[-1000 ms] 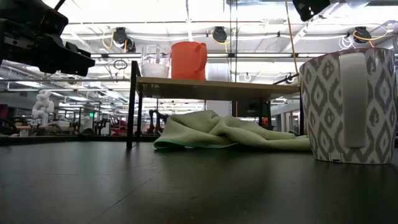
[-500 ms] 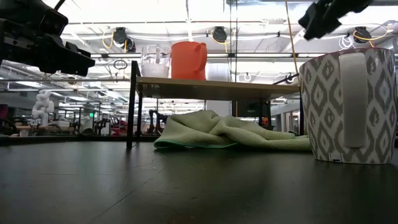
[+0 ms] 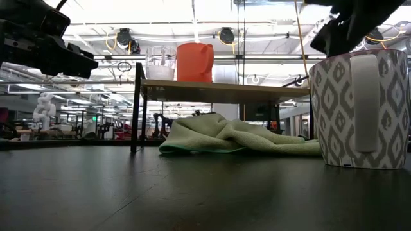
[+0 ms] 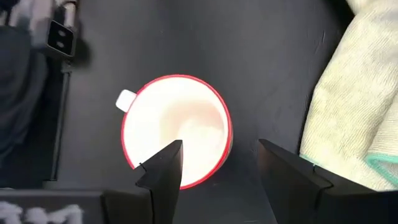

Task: Stack small to large cups/mugs on shelf
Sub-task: Put white cup on the shelf

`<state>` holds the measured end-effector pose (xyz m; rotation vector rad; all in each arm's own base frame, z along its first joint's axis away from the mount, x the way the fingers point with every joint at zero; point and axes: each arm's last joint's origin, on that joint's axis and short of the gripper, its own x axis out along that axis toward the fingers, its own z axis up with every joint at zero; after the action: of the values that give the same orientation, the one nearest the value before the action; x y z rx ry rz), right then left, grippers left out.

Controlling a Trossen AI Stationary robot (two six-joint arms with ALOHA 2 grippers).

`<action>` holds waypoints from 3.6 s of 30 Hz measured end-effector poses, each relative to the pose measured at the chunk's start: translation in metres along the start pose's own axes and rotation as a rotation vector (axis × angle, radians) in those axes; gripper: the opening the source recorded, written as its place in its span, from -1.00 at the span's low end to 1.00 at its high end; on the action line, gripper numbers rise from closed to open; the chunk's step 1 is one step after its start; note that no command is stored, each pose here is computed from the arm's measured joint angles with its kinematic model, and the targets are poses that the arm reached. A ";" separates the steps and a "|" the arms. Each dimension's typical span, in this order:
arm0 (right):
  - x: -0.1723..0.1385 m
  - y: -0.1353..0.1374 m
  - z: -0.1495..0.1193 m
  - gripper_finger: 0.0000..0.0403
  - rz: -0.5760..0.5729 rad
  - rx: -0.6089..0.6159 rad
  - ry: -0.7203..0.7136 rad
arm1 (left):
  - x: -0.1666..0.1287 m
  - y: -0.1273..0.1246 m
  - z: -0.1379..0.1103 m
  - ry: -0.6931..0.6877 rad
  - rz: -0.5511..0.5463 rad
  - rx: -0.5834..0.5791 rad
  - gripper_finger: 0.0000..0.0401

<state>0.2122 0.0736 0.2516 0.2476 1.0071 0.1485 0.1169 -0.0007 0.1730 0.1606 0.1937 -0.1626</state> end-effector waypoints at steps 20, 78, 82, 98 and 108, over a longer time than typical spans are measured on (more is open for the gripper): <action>0.034 -0.006 -0.001 -0.02 -0.068 0.050 0.129 | 0.000 0.000 0.000 -0.001 0.000 0.021 -0.87; 0.036 -0.005 0.002 -0.20 -0.030 -0.011 0.116 | 0.000 0.000 0.000 0.000 -0.001 0.021 -0.87; 0.039 -0.005 0.002 -0.20 -0.035 -0.021 0.120 | 0.000 0.000 0.000 0.000 -0.001 0.021 -0.87; 0.064 -0.008 0.004 -0.57 -0.051 -0.003 0.158 | 0.000 0.000 0.000 0.000 -0.001 0.021 -0.87; 0.050 -0.007 0.006 -0.71 -0.032 0.008 0.113 | 0.000 0.000 0.000 0.000 -0.002 0.021 -0.87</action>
<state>0.2434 0.0780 0.2123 0.2321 1.1232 0.1307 0.1169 -0.0008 0.1731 0.1814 0.1927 -0.1664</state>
